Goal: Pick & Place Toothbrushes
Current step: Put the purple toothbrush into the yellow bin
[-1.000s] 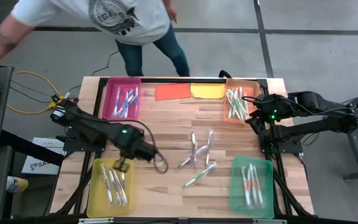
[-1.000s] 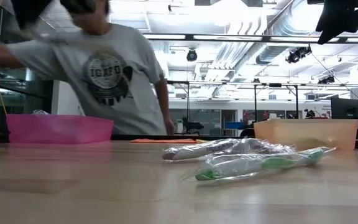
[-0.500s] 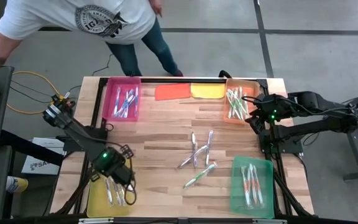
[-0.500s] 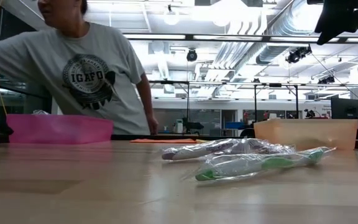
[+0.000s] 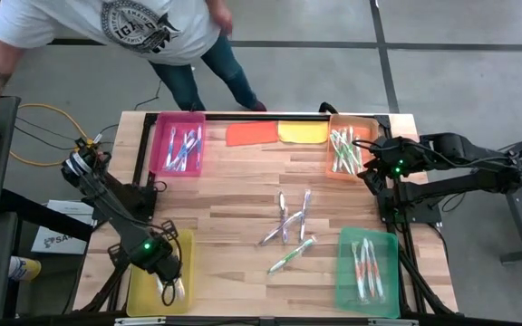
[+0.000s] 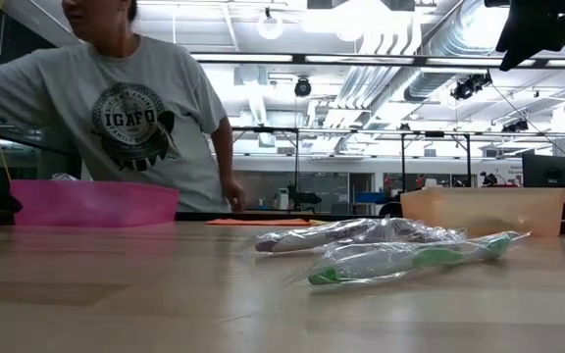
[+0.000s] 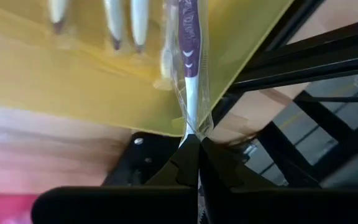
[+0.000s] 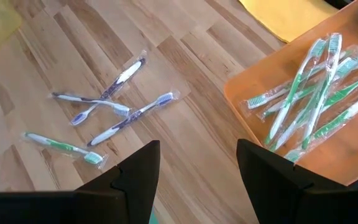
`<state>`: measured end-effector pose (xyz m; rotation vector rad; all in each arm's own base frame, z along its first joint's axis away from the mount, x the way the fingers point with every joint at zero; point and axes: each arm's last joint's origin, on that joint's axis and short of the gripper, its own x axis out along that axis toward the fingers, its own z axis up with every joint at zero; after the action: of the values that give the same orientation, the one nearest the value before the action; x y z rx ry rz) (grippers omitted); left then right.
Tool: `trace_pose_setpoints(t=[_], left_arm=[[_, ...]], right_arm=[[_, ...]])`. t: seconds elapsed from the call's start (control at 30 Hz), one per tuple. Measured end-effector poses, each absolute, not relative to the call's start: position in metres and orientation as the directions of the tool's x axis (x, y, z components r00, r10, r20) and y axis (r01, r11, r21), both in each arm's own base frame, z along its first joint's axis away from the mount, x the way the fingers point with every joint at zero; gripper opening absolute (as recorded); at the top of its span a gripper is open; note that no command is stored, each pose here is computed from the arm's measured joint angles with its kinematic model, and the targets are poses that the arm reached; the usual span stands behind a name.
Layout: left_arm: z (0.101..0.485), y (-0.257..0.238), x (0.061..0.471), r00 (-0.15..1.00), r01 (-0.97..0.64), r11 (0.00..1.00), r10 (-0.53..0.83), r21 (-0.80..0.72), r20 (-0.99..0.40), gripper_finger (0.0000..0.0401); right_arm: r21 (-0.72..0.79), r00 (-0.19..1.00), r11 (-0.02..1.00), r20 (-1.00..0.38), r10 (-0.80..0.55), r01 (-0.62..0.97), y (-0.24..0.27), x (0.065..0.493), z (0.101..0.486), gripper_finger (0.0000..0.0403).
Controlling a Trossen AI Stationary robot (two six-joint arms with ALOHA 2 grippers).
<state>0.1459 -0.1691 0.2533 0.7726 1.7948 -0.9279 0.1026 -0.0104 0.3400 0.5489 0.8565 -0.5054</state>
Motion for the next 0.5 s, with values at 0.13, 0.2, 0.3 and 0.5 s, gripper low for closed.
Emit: trace_pose_setpoints(t=[0.13,0.2,0.3,0.5], left_arm=[[0.2501,-0.1685,0.1449,-0.386,0.811,0.509,0.094,-0.289,-0.918,0.0],[0.2498,-0.1688,0.1453,-0.379,0.814,0.507,0.093,-0.284,-0.921,0.0002],[0.2491,-0.1698,0.1468,-0.355,0.823,0.502,0.091,-0.266,-0.93,0.0017],[0.2475,-0.1729,0.1504,-0.308,0.838,0.493,0.07,-0.236,-0.949,0.0093]], right_arm=[[0.247,0.557,0.748,-0.808,-0.193,0.617,-0.0104,0.1026,0.34,0.0207],[0.247,0.557,0.747,-0.808,-0.193,0.617,-0.0105,0.1026,0.34,0.0207],[0.247,0.557,0.747,-0.808,-0.193,0.617,-0.0105,0.1027,0.34,0.0207],[0.247,0.557,0.747,-0.808,-0.193,0.617,-0.0105,0.1027,0.34,0.0207]])
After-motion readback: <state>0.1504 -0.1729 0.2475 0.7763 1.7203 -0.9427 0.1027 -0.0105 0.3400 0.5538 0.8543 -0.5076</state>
